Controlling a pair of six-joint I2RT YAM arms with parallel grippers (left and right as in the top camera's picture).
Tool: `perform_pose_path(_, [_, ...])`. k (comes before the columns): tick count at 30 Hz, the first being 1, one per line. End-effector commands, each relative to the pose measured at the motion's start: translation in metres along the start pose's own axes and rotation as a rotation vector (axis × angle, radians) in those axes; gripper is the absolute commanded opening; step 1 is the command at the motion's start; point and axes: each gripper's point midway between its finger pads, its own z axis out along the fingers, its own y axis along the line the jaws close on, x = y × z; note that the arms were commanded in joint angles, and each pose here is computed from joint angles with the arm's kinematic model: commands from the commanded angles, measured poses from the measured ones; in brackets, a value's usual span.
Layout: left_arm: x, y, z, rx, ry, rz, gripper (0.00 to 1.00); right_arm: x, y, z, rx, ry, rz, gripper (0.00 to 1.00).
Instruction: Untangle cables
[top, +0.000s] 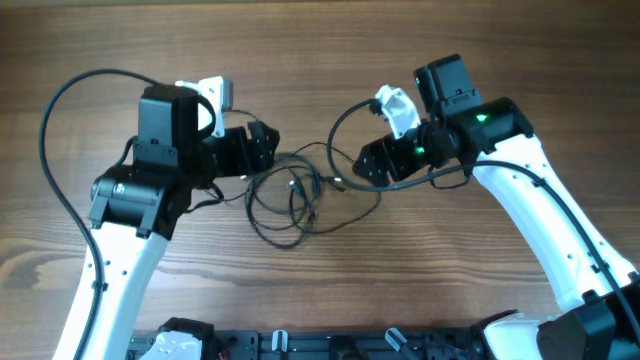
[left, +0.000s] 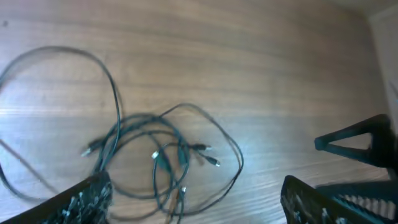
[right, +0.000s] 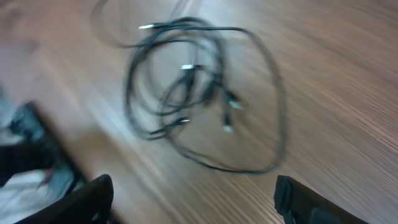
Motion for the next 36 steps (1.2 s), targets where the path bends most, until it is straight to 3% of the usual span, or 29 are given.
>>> perform_pose_path(1, [0.002, -0.014, -0.021, 0.058, -0.017, 0.050, 0.88, 0.009, 0.037, 0.012, -0.181, 0.024, -0.142, 0.85])
perform_pose_path(4, [-0.003, -0.011, -0.033, 0.031, -0.072, 0.068, 0.88, 0.016, 0.042, 0.025, -0.148, 0.071, -0.156, 0.85])
perform_pose_path(9, [-0.022, 0.015, -0.065, -0.142, -0.249, -0.034, 0.88, 0.015, 0.031, 0.056, 0.017, 0.126, -0.103, 0.85])
perform_pose_path(14, [-0.013, 0.011, -0.094, -0.128, -0.303, -0.025, 0.88, 0.009, -0.008, 0.094, 0.255, 0.114, 0.228, 0.85])
perform_pose_path(20, [-0.001, 0.011, -0.108, -0.126, -0.308, -0.024, 0.89, 0.023, -0.018, 0.143, 0.245, 0.158, 0.638, 0.84])
perform_pose_path(24, [0.003, 0.013, -0.106, -0.135, -0.286, -0.028, 0.89, 0.032, -0.009, 0.165, 0.229, 0.194, 0.799, 0.81])
perform_pose_path(36, [0.008, 0.017, -0.101, -0.149, -0.253, -0.034, 0.91, 0.045, 0.052, 0.207, 0.242, 0.192, 0.759, 0.80])
